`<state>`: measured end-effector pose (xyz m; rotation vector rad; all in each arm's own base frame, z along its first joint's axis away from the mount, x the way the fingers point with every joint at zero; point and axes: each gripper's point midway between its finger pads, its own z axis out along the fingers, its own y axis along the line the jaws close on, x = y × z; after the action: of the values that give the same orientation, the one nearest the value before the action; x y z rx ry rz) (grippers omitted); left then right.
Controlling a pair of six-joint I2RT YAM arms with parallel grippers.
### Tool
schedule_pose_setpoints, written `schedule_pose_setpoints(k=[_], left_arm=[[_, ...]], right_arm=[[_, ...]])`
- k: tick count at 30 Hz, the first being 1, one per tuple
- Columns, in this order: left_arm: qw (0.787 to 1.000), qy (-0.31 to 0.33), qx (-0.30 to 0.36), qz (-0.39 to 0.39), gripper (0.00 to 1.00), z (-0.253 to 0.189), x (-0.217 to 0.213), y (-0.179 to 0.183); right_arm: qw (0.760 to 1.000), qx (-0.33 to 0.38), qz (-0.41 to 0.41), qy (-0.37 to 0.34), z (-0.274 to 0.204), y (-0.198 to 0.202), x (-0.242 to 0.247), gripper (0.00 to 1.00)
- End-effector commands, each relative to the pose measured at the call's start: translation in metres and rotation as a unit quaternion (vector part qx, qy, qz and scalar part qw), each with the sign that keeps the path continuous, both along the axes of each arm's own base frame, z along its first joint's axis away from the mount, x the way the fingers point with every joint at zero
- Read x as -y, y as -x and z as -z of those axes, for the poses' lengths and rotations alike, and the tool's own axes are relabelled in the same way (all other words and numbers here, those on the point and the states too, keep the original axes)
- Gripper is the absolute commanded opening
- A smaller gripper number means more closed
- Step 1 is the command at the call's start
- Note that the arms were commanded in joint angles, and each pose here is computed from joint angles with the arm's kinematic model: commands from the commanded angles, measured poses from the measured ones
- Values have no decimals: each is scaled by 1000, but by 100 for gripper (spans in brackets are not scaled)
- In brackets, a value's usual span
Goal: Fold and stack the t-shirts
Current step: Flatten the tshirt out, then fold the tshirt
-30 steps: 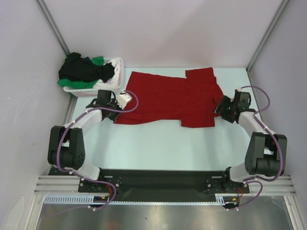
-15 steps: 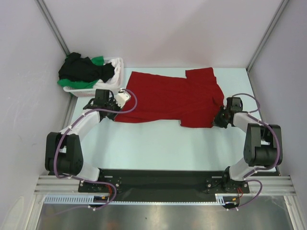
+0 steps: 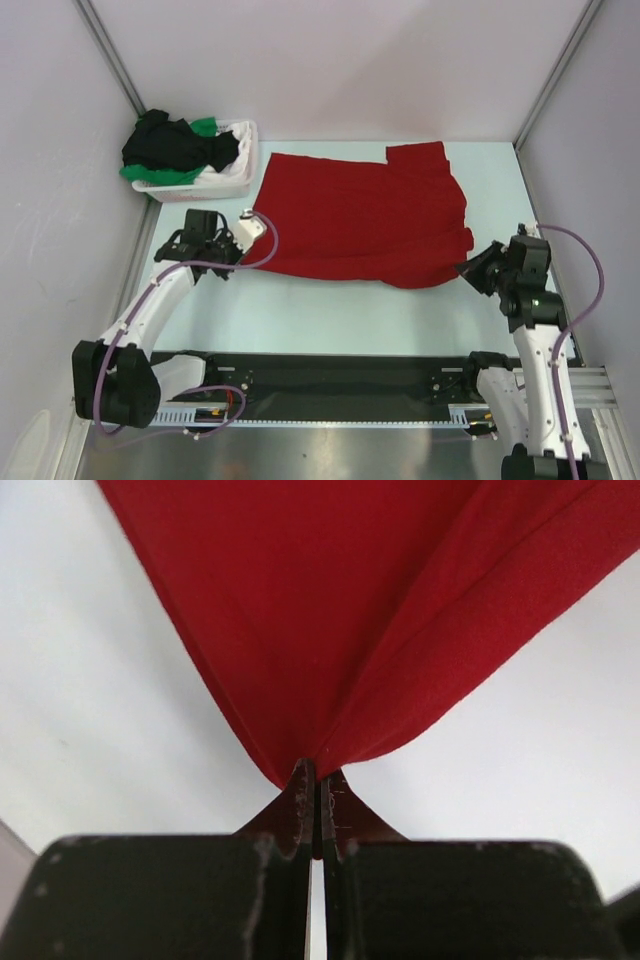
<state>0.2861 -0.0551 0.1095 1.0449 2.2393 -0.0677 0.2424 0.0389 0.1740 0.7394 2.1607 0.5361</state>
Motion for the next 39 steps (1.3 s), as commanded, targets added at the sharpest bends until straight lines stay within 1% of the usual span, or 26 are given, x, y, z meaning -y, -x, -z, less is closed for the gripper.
schedule_pose_setpoints(k=[1,3,6,7,8,10,11,12,13,14,15,16,17,18,19,20,21,22,24,25,30,31,35,39], left_arm=[[998,-3,-59,37,0,20,4,43],[995,-8,-90,52,0,28,5,63],[992,-7,-110,60,0,27,4,80],[992,-5,-111,62,0,27,5,82],[992,-3,-112,62,0,27,6,83],[993,0,-107,58,0,28,7,77],[994,4,-98,50,0,28,9,69],[995,5,-89,45,0,26,9,61],[996,1,-82,38,0,25,8,54],[998,3,-63,30,0,21,9,42],[998,2,-56,24,0,19,9,30],[999,3,-49,21,0,18,10,23],[1000,3,-29,12,0,13,10,8],[1000,2,-27,9,0,13,11,-3],[1000,3,-23,7,0,12,12,-11],[1000,0,-19,2,0,12,12,-20],[1000,-1,-10,-1,0,7,12,-30],[1000,-6,-27,-4,0,18,12,-35],[1000,-10,-15,-13,0,16,12,-52],[999,-13,-26,-16,0,25,11,-56],[999,-15,-16,-35,0,25,12,-85],[999,-16,-15,-38,0,26,12,-89],[998,-21,-18,-50,0,32,11,-103],[997,-28,-24,-64,0,37,9,-112]], right_arm=[[995,-69,29,-71,11,46,-15,0],[991,-83,39,-93,9,57,-20,0],[990,-92,44,-100,2,77,-23,0],[989,-98,47,-100,2,83,-23,0],[991,-87,49,-95,-4,84,-21,0],[993,-77,53,-75,-6,81,-15,0],[993,-82,56,-67,-3,76,-11,0],[994,-77,50,-52,-2,71,-8,0],[996,-55,48,-43,-6,57,-5,0],[997,-46,47,-33,-7,48,-2,0],[997,-49,50,-21,-3,37,4,0],[999,-8,39,2,-12,18,9,0],[999,0,42,14,-13,9,14,0],[998,-10,47,31,-5,-2,21,0],[998,19,45,46,-12,-19,27,0],[997,24,42,60,-11,-28,31,0],[997,15,34,63,0,-38,33,0],[996,37,30,70,-3,-53,35,0],[996,36,16,84,3,-65,38,0],[995,30,12,90,13,-77,42,0],[993,24,-14,113,35,-106,48,0],[993,32,-15,115,34,-112,49,0],[993,19,-22,118,49,-131,54,0],[992,29,-32,119,45,-153,57,0]])
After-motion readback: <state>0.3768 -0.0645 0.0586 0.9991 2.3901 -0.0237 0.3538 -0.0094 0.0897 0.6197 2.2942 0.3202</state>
